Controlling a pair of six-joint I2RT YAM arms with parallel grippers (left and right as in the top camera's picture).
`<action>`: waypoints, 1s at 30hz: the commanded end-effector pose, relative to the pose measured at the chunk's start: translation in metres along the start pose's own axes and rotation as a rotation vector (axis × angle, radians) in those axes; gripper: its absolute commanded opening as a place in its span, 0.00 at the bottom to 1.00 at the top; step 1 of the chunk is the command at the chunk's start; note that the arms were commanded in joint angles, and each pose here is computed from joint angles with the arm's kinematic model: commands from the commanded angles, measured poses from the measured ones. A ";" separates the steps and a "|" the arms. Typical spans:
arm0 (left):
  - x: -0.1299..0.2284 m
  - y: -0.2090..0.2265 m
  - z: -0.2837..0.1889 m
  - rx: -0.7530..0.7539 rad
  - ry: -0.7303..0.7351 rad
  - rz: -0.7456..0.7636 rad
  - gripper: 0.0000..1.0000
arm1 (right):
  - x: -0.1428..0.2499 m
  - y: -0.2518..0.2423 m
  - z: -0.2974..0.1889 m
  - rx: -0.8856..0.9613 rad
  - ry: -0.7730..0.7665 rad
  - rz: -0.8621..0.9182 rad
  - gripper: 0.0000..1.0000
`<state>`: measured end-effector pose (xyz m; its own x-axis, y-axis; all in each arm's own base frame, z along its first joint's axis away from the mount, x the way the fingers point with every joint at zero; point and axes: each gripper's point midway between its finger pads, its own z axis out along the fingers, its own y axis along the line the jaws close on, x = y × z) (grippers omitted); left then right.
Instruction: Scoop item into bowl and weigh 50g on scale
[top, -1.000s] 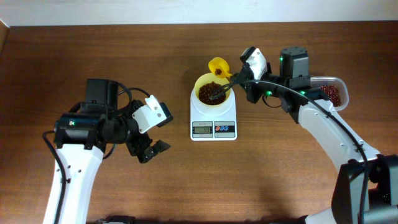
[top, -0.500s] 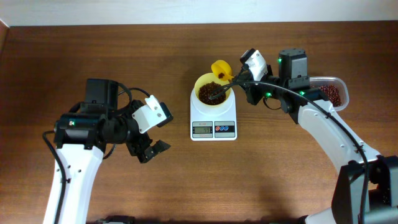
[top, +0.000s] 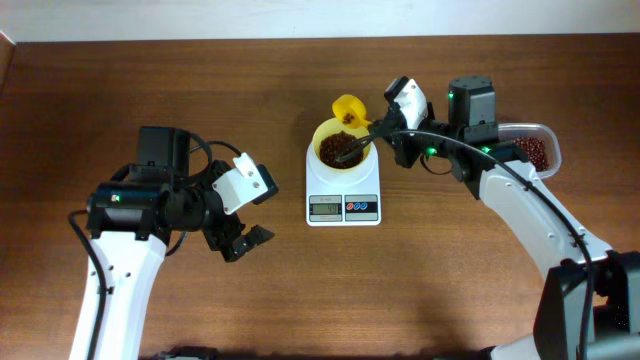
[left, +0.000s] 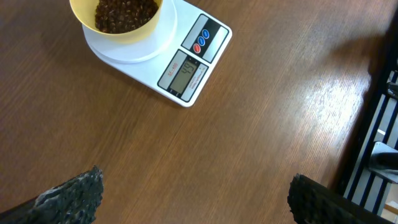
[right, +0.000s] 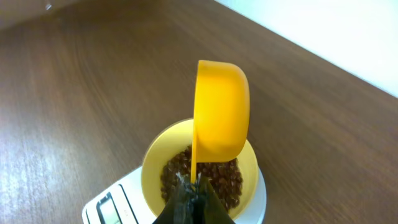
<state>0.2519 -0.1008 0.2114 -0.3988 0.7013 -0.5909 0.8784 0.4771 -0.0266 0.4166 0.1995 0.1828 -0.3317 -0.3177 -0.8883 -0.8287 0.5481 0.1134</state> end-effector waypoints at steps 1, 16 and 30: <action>-0.002 -0.002 -0.003 -0.003 -0.017 0.013 0.99 | 0.005 0.002 -0.003 0.058 0.065 0.027 0.04; -0.002 -0.002 -0.003 -0.003 -0.017 0.013 0.99 | 0.001 0.012 0.002 0.020 0.052 0.015 0.04; -0.002 -0.002 -0.003 -0.003 -0.017 0.013 0.99 | -0.019 0.015 -0.008 0.036 0.001 -0.028 0.04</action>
<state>0.2519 -0.1008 0.2114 -0.3988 0.7013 -0.5909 0.8784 0.4771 -0.0266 0.4086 0.2040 0.1927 -0.3305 -0.3454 -0.8783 -0.8166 0.5713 0.0825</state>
